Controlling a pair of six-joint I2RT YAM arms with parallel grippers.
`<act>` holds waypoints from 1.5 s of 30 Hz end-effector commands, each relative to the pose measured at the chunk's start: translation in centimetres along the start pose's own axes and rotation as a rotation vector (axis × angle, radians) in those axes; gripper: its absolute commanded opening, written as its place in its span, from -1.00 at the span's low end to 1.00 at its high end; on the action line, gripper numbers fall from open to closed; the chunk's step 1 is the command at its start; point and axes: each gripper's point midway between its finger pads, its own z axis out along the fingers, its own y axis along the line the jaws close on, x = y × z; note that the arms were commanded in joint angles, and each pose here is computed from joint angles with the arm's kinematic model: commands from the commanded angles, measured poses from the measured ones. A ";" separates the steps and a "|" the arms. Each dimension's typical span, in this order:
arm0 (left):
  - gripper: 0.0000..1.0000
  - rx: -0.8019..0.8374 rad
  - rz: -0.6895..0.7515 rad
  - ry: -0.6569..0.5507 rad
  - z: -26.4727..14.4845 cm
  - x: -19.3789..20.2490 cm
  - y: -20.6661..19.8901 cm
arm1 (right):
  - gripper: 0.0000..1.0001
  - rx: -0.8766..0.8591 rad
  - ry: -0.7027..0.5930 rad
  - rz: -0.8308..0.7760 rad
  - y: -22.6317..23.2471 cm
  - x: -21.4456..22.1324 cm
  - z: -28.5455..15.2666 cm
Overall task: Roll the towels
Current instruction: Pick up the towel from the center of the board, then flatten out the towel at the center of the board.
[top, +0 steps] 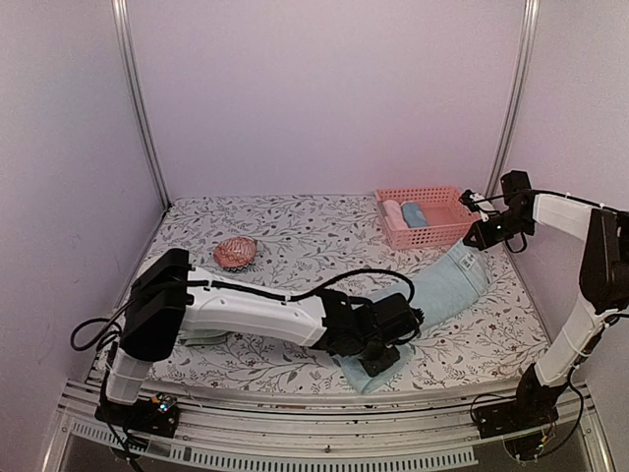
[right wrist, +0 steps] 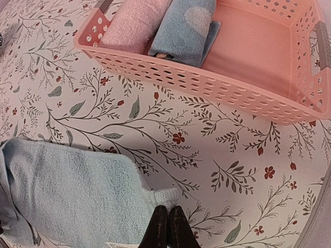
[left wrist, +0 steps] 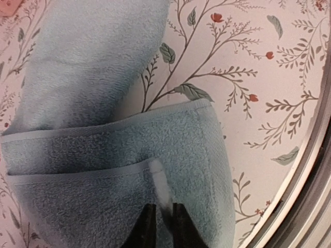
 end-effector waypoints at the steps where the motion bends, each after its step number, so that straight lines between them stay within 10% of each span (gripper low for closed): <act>1: -0.85 0.055 -0.071 -0.131 -4.4 -3.4 2.3 | -0.95 -0.026 0.022 0.019 0.3 1.2 1.1; 9: -1.00 0.029 -0.234 -0.216 -6.9 -3.4 10.8 | -0.95 -0.042 0.044 0.019 0.2 1.9 2.1; 20: -1.00 -0.414 -0.393 -0.529 -22.7 -5.5 30.9 | -0.95 0.022 -0.317 -0.126 0.1 -14.0 -10.5; 26: -1.00 -0.325 -0.426 -0.572 -24.1 -1.7 28.8 | -0.95 -0.050 -0.357 -0.390 6.1 -5.7 -13.2; 35: -1.00 -0.108 -0.408 -0.395 -17.3 6.8 22.4 | -0.66 -0.162 0.032 -0.708 11.1 13.9 -10.0; 45: -1.00 -0.102 -0.392 -0.396 -16.1 5.7 22.4 | -0.40 -0.110 -0.119 -0.517 8.0 5.4 -8.9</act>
